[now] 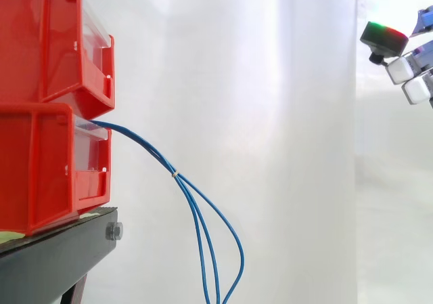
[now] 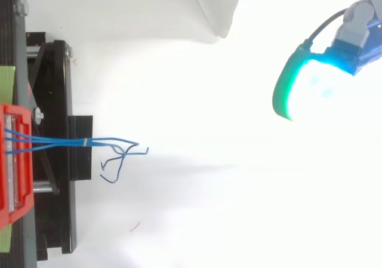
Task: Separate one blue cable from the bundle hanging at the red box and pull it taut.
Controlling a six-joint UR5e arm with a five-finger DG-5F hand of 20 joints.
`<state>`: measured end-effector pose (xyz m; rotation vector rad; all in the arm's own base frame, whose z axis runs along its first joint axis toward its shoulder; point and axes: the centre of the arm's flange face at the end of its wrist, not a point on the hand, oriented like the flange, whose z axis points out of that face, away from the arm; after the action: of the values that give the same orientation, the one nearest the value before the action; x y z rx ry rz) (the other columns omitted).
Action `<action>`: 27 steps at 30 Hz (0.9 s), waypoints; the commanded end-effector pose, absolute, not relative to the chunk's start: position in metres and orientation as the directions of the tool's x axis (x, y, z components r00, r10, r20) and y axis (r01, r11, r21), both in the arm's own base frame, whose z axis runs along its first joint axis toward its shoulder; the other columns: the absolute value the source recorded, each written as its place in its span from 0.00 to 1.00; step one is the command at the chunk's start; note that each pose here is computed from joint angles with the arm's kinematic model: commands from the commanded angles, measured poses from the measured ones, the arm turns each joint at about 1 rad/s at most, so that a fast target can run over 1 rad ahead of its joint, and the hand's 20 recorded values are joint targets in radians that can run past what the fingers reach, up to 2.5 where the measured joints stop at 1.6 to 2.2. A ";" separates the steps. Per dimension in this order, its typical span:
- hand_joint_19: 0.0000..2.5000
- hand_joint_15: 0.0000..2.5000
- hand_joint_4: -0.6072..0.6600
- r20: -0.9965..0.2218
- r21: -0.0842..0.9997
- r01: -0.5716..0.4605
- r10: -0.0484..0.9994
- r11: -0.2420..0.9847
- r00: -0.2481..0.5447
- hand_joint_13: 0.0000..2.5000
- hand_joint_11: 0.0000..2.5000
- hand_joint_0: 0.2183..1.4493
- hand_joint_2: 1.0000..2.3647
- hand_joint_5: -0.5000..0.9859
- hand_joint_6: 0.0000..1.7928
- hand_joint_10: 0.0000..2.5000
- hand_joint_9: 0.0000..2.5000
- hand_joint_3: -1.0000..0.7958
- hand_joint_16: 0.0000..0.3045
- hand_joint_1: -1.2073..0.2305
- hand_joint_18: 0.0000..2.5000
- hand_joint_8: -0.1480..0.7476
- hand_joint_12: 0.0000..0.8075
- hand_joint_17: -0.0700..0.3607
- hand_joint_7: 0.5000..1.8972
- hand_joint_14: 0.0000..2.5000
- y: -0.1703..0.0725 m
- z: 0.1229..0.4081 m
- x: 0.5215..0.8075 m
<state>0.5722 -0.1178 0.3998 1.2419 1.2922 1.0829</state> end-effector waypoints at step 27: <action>0.20 0.09 0.59 -0.106 0.992 0.089 0.967 0.087 0.233 0.21 0.14 0.26 0.00 0.19 0.28 0.00 0.21 0.28 0.15 0.37 0.20 0.47 0.46 0.40 0.19 0.00 -0.119 0.346 0.614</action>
<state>0.6057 -0.1239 0.3615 1.2947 1.1231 0.9455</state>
